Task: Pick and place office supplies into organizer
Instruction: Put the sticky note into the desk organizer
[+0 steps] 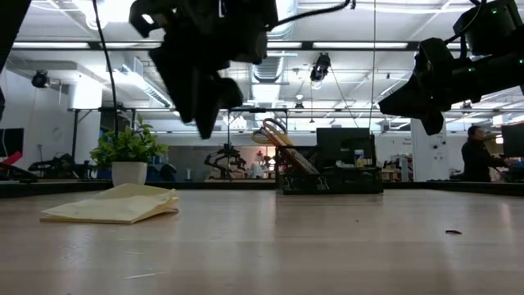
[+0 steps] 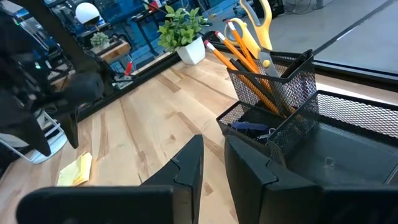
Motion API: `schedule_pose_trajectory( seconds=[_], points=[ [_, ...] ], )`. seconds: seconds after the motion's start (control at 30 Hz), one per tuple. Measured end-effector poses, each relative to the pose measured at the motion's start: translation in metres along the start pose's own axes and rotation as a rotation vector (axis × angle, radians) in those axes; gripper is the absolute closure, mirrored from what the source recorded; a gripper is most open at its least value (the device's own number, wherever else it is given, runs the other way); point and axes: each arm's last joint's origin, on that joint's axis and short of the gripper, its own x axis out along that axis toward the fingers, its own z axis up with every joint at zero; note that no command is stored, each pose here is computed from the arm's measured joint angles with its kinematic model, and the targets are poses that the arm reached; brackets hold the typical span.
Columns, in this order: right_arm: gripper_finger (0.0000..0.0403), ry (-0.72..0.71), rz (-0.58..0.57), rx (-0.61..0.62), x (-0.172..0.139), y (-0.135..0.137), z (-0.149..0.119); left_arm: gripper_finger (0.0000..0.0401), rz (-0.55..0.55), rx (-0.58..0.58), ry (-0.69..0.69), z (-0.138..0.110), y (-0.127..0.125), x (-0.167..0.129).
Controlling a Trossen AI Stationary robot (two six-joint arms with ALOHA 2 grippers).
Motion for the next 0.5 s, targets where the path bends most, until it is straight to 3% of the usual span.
schedule_pose_trajectory(
  seconds=[0.23,0.37,0.5],
  points=[
    [0.0346,0.0,0.0,-0.008,0.0,0.0,0.0,0.0209,-0.033,-0.009,0.037,-0.012,0.003,0.022],
    [0.0346,0.0,0.0,-0.016,0.0,0.0,0.0,0.0209,-0.127,0.009,0.028,-0.019,0.004,0.035],
    [0.0346,0.0,0.0,-0.016,0.0,0.0,0.0,0.0209,-0.126,-0.013,0.07,-0.031,0.007,0.047]
  ],
)
